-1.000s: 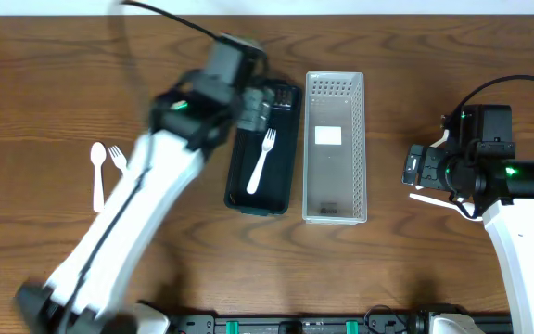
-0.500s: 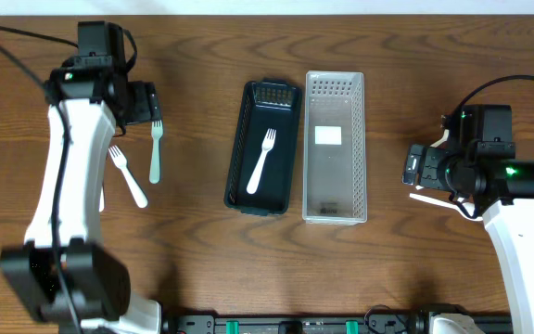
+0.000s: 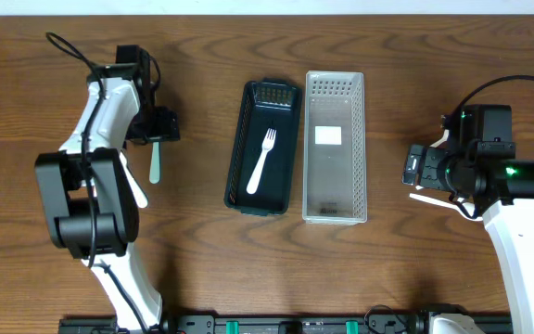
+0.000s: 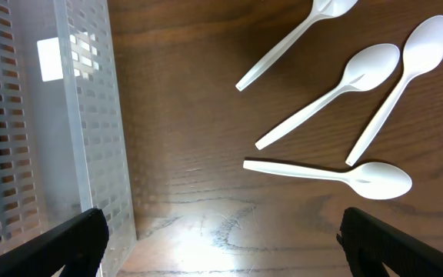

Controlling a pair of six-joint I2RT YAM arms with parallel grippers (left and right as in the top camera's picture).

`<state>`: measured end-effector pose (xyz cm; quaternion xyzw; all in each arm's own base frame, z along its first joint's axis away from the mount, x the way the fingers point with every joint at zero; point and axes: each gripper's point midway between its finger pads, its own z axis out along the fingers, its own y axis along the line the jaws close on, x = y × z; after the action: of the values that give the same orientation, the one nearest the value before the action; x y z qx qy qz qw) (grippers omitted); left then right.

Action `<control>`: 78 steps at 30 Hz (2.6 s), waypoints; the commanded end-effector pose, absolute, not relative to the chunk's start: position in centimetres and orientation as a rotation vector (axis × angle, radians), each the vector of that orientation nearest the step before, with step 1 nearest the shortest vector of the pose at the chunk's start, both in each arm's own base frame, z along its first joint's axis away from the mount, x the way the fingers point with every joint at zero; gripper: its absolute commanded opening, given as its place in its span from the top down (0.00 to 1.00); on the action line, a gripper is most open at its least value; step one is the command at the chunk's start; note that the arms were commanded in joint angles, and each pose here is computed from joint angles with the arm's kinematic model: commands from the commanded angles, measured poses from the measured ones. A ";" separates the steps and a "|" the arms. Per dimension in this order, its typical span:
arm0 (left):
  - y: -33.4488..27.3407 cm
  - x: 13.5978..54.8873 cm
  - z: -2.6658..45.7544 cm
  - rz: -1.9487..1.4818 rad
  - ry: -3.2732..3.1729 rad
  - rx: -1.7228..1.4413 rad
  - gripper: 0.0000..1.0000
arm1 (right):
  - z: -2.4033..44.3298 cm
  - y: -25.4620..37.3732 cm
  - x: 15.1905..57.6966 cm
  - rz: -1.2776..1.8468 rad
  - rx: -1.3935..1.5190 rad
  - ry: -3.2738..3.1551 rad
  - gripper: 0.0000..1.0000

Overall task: Pack container
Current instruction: 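Grasp the pale-green fork with the left gripper, then carry the pale-green fork into the black basket and release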

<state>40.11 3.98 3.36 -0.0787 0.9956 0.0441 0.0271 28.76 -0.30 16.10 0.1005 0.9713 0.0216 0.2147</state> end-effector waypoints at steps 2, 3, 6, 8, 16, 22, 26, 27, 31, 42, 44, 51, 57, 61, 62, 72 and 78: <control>2.9 39.8 2.1 0.048 3.118 -0.146 0.10 | 16.8 -0.1 29.0 0.067 0.266 2.679 0.01; 2.9 39.8 2.1 0.044 3.121 -0.135 0.10 | 16.8 -0.1 29.0 0.067 0.266 2.679 0.01; 2.7 39.8 1.9 0.022 3.128 -0.065 0.10 | 16.7 -0.1 29.0 0.067 0.266 2.680 0.01; 2.7 39.8 1.9 0.022 3.126 -0.038 0.10 | 16.7 -0.1 29.0 0.067 0.266 2.680 0.01; 3.1 39.9 1.2 0.022 3.131 -0.051 0.10 | 16.7 -0.1 29.0 0.067 0.266 2.681 0.01; 3.1 39.4 -0.7 0.017 3.180 -0.075 0.10 | 16.7 -0.1 28.9 0.067 0.266 2.686 0.01; 3.1 39.3 -1.0 0.018 3.186 -0.075 0.10 | 16.6 -0.1 28.7 0.065 0.268 2.694 0.01; 3.1 39.4 -1.0 0.018 3.184 -0.075 0.10 | 16.6 -0.1 28.7 0.065 0.268 2.695 0.01; 3.1 39.4 -1.0 0.018 3.182 -0.075 0.16 | 16.6 -0.1 28.6 0.065 0.268 2.698 0.01; 3.1 39.3 -1.0 0.017 3.186 -0.074 0.50 | 16.6 -0.1 28.6 0.066 0.268 2.698 0.01; 3.1 39.4 -1.0 0.017 3.186 -0.074 0.55 | 16.6 -0.1 28.6 0.066 0.268 2.698 0.01; 3.1 39.3 -1.0 0.017 3.187 -0.075 0.69 | 16.5 -0.1 28.6 0.066 0.268 2.698 0.01; 3.1 39.3 -1.0 0.017 3.187 -0.075 0.76 | 16.5 -0.1 28.6 0.066 0.268 2.698 0.01; 3.1 39.3 -1.0 0.017 3.186 -0.075 0.89 | 16.5 -0.1 28.6 0.065 0.268 2.698 0.01; 3.1 39.3 -1.0 0.017 3.186 -0.075 0.89 | 16.5 -0.1 28.6 0.065 0.268 2.698 0.01; 3.1 39.4 -1.0 0.018 3.185 -0.075 0.94 | 16.5 -0.1 28.6 0.065 0.268 2.698 0.01; 3.1 39.9 0.7 0.020 3.156 -0.071 0.94 | 16.6 -0.1 28.6 0.065 0.268 2.698 0.01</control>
<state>39.58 3.20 -0.15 -0.0243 0.9995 0.0134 -0.0146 28.28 -0.30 15.89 0.1007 0.9735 0.0207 0.2043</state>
